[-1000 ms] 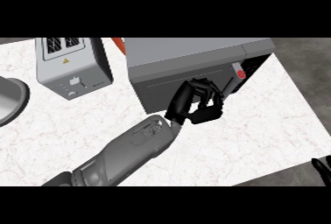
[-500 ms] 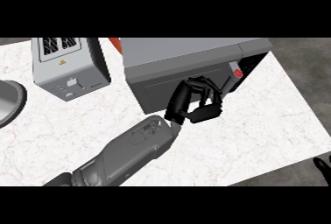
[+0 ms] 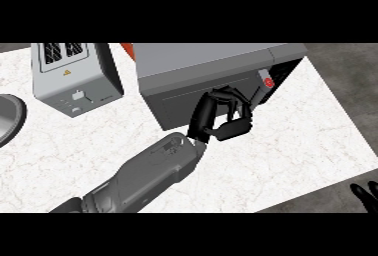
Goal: Pick up the milk, place it into the microwave and close the microwave
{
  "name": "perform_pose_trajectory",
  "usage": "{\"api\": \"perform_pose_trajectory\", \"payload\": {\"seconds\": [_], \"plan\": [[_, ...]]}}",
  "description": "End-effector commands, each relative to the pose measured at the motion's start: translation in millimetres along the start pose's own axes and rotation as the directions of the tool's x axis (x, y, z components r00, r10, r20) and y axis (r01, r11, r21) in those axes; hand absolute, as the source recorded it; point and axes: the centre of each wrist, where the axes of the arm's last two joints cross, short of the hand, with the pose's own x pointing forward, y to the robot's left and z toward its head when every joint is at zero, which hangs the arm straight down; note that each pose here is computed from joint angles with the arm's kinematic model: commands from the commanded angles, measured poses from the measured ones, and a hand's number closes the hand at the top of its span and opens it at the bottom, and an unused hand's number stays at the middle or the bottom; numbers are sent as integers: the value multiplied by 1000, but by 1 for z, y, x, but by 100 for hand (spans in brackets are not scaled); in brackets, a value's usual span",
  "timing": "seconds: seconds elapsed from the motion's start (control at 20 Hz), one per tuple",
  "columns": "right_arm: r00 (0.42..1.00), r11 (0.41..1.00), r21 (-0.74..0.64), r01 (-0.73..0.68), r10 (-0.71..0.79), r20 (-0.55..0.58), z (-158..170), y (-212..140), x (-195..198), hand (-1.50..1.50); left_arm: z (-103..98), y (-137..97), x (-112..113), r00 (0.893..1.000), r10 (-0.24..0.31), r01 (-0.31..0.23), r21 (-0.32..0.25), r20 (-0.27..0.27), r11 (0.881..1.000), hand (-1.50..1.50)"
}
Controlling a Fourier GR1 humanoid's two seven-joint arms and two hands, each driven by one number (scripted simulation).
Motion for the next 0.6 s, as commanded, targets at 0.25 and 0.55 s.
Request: {"api": "perform_pose_trajectory", "payload": {"seconds": [0.25,0.55], "plan": [[1000,998,59,22,-22,-1,-5,3,4,-150,-21,17,-1,999,-34,34,99,6,995,150],[1000,998,63,26,-26,1,-6,1,2,-150,-21,17,-3,999,-32,31,111,16,993,150]]}}
